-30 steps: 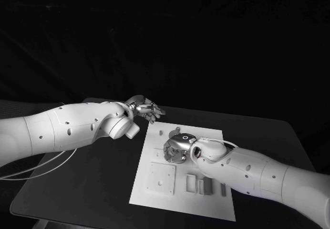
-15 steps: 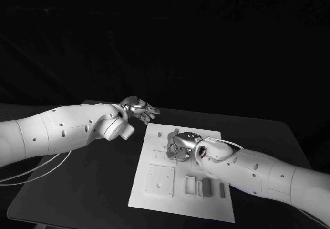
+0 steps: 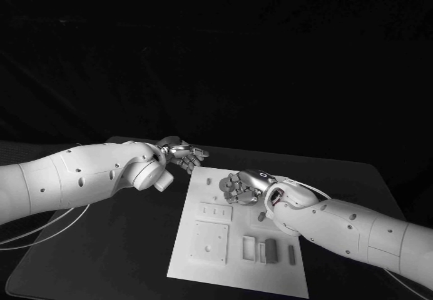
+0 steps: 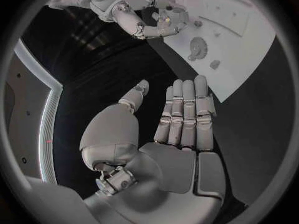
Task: Assemble the parts on the task board
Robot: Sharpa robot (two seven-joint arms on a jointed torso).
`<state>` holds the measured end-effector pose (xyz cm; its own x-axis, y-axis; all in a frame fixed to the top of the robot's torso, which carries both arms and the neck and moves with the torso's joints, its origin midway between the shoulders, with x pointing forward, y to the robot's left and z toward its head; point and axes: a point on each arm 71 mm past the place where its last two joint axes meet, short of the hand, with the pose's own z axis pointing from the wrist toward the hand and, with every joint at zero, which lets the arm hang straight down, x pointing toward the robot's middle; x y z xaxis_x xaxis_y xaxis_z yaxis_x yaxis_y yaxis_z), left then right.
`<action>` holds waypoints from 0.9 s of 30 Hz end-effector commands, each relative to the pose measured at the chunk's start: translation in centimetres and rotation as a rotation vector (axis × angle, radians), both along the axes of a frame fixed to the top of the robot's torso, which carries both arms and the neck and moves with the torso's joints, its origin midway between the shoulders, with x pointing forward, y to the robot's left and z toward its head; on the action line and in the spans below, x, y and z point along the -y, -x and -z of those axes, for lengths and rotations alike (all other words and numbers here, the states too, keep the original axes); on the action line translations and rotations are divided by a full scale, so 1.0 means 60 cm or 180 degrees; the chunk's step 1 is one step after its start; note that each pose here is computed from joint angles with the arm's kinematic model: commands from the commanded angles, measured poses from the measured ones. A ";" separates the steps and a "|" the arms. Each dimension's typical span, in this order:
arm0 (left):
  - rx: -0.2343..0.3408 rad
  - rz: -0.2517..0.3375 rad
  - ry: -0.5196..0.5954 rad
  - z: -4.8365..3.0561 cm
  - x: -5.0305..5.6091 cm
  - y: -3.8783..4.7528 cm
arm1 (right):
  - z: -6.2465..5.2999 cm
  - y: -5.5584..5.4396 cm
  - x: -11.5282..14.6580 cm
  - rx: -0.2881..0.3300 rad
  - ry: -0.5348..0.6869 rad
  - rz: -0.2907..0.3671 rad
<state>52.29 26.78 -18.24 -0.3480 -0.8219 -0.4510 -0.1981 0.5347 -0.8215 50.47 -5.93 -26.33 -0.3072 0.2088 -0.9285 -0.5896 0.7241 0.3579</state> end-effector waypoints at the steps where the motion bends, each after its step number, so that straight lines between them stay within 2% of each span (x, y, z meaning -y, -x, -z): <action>1: -0.0318 0.0228 -0.0225 0.013 0.007 0.007 | -0.010 -0.001 0.004 -0.0036 -0.0222 0.0083; 5: -0.0502 0.0393 -0.0332 0.023 0.017 0.014 | -0.023 -0.003 0.013 -0.0027 -0.0391 0.0160; 11: -0.0570 0.0428 -0.0207 0.034 0.036 0.020 | -0.039 -0.001 0.021 0.0004 -0.0571 0.0223; 19: -0.0538 0.0450 -0.0087 0.035 0.058 0.023 | -0.043 -0.002 0.018 -0.0009 -0.0593 0.0214; 27: -0.0621 0.0624 -0.0190 0.038 0.074 0.028 | -0.045 0.000 0.012 0.0000 -0.0613 0.0204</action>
<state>50.85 22.84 -20.43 -0.5443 -0.7321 -0.4096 -0.2464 0.6063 -0.7561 50.57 -6.83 -23.75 -0.2918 0.3914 -0.8728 -0.5376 0.6876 0.4881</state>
